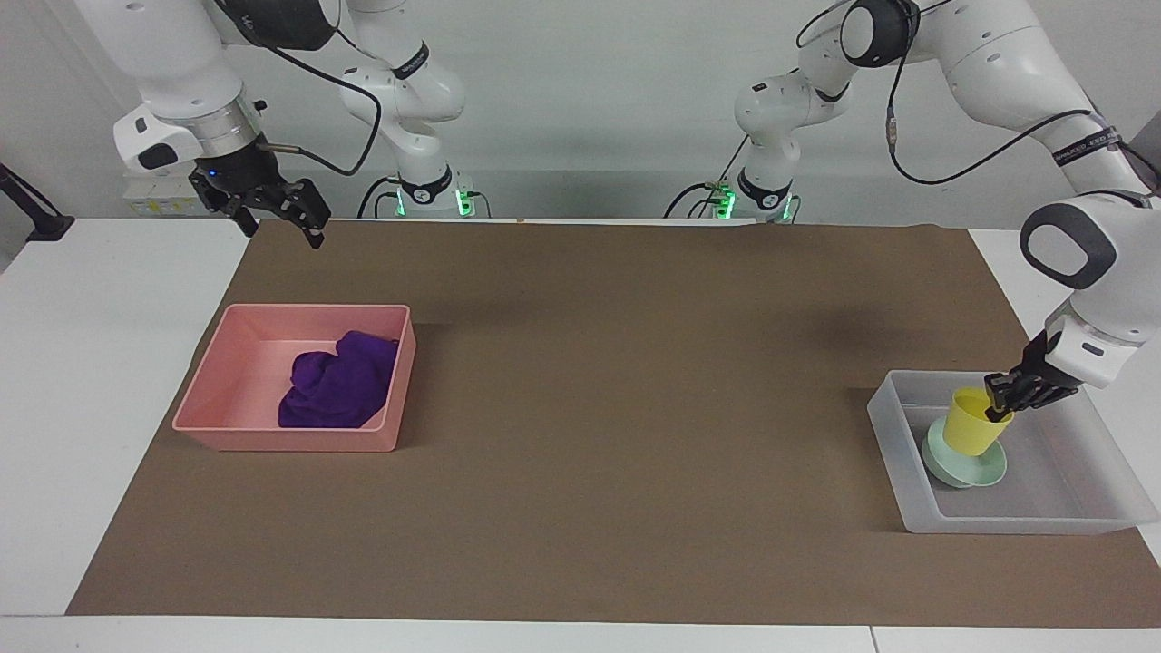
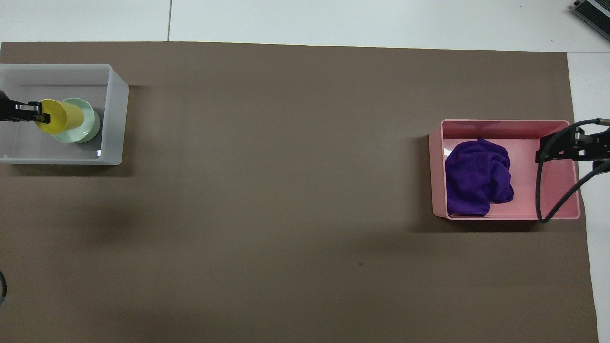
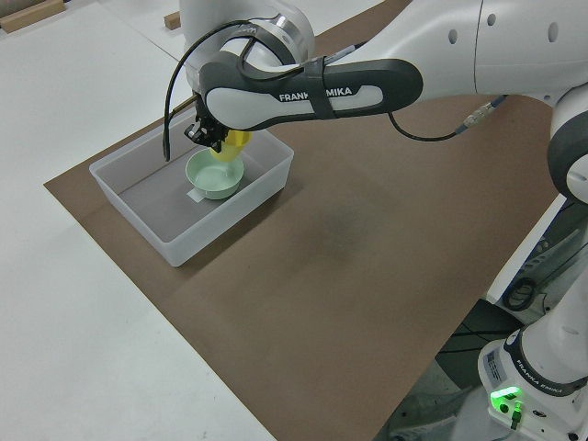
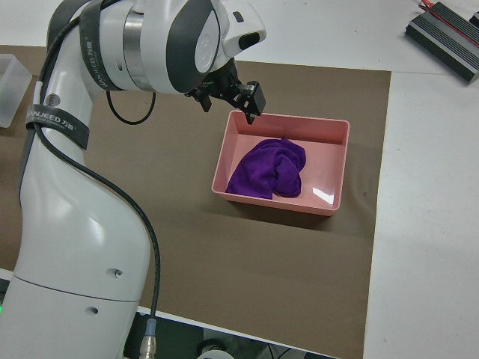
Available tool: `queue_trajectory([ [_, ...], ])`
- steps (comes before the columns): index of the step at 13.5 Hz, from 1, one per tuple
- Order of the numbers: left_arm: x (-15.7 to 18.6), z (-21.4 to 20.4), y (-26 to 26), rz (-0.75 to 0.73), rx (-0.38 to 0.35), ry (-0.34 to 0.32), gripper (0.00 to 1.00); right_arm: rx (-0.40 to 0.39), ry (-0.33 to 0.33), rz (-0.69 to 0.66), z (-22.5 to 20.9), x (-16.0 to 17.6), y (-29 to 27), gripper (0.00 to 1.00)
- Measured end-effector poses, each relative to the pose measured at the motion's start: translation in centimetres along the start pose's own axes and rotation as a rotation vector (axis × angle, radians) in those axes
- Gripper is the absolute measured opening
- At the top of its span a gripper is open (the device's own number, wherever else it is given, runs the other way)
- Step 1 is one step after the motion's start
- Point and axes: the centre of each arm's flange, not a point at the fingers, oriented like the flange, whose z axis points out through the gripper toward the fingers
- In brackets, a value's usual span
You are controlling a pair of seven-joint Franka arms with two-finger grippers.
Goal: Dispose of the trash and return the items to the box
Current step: 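Open the left gripper to release the cup and hold still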
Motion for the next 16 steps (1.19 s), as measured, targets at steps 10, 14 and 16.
queue_trajectory([
  [10, -0.2, 4.3, -1.3, -0.004, 0.007, -0.058, 0.33, 0.000, -0.001, 0.006, 0.0, 0.0, 0.3, 1.00],
  [14, 0.8, -0.8, 0.5, 0.023, 0.021, 0.018, 0.79, 0.000, -0.001, 0.006, 0.0, 0.0, 0.3, 1.00],
  [16, 0.4, -5.5, 2.6, 0.047, 0.037, 0.040, 1.00, 0.000, -0.001, 0.006, 0.1, 0.0, 0.3, 1.00],
])
